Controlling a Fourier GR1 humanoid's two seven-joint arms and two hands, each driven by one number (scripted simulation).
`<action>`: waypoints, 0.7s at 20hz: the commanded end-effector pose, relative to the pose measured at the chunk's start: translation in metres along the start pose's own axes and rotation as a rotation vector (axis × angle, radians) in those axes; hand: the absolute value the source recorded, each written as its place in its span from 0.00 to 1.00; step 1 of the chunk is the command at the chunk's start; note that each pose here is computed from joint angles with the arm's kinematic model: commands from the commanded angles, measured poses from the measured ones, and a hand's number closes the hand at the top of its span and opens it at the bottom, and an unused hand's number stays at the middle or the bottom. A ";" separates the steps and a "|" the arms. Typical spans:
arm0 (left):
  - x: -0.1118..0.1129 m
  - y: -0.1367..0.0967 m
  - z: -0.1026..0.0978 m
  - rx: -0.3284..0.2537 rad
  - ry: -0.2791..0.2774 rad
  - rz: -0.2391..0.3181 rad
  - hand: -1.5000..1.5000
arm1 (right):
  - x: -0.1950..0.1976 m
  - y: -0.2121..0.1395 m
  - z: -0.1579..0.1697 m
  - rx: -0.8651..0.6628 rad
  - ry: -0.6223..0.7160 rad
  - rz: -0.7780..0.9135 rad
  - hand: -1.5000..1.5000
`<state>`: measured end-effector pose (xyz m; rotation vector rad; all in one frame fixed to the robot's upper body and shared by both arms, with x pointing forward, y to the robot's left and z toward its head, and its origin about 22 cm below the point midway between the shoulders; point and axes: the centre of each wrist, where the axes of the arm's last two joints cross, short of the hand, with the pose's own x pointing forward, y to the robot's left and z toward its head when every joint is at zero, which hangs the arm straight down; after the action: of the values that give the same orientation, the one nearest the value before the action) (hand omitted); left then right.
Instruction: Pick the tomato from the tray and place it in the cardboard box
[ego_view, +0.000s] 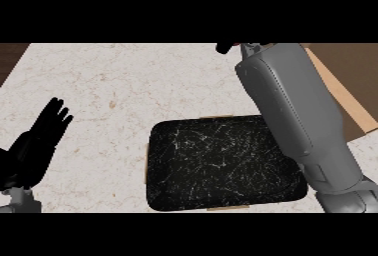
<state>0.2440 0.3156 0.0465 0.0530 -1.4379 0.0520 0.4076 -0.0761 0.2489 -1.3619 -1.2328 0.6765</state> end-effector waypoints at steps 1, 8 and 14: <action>0.004 0.011 0.006 0.005 -0.002 -0.012 0.50 | -0.015 -0.044 -0.013 -0.110 0.090 0.014 1.00; -0.001 -0.001 0.005 -0.021 -0.002 -0.014 0.50 | -0.057 -0.045 -0.043 -0.103 0.163 0.047 1.00; 0.008 0.019 0.000 0.004 -0.004 -0.015 0.50 | -0.115 -0.029 -0.061 -0.106 0.143 0.056 1.00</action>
<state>0.2486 0.3219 0.0476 0.0529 -1.4439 0.0472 0.4223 -0.1815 0.2699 -1.4964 -1.1206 0.5557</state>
